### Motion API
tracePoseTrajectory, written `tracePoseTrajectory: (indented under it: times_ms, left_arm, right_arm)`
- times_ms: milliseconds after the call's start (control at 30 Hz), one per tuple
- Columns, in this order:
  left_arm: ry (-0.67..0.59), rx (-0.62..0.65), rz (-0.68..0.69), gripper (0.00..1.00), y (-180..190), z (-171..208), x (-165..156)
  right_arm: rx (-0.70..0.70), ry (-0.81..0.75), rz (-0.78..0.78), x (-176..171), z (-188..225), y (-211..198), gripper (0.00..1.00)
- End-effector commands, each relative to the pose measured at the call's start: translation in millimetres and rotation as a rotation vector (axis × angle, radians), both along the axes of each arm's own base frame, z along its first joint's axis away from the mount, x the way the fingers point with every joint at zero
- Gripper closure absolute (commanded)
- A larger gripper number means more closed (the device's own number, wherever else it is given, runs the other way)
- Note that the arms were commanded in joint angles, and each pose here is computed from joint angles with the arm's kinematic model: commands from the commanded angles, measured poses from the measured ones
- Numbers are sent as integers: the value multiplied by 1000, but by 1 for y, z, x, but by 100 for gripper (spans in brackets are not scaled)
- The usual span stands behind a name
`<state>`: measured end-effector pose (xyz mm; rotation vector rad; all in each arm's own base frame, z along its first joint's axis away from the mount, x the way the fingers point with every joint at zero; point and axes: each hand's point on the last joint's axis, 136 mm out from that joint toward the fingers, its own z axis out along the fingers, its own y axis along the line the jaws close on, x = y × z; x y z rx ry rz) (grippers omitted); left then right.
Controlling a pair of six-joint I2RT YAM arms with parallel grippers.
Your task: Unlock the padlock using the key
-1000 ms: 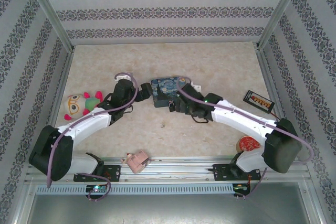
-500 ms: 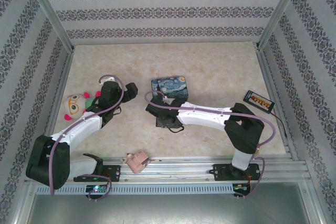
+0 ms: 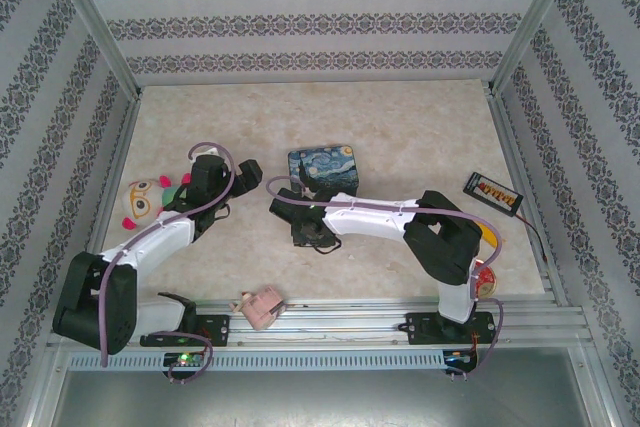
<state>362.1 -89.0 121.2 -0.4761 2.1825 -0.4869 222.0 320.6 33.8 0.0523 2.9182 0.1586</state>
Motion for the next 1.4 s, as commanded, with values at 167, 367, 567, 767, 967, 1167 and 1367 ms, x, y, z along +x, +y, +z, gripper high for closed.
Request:
tracePoseTrajectory:
  times_ms: [167,367,567,767,967,1167,1367]
  left_arm:
    - [-20,-43,-1,1,-2,3,9]
    - [-17,-41,3,1,0,2,9]
    - [-21,-41,6,1,1,3,9]
    - [-21,-39,9,1,1,3,10]
    - [-20,-41,8,1,1,3,10]
    - [-14,-43,5,1,0,2,9]
    - [-19,-46,6,1,1,3,8]
  right_arm:
    - [-32,55,-18,-7,-18,-13,70]
    - [-38,63,-38,-7,-21,-23,76]
    - [-32,60,-46,-5,-19,-30,78]
    - [-2,52,-37,1,-20,-26,78]
    - [17,44,-29,6,-21,-20,74]
    - [18,45,-23,8,-23,-20,75]
    - [31,22,-14,12,-15,-18,70]
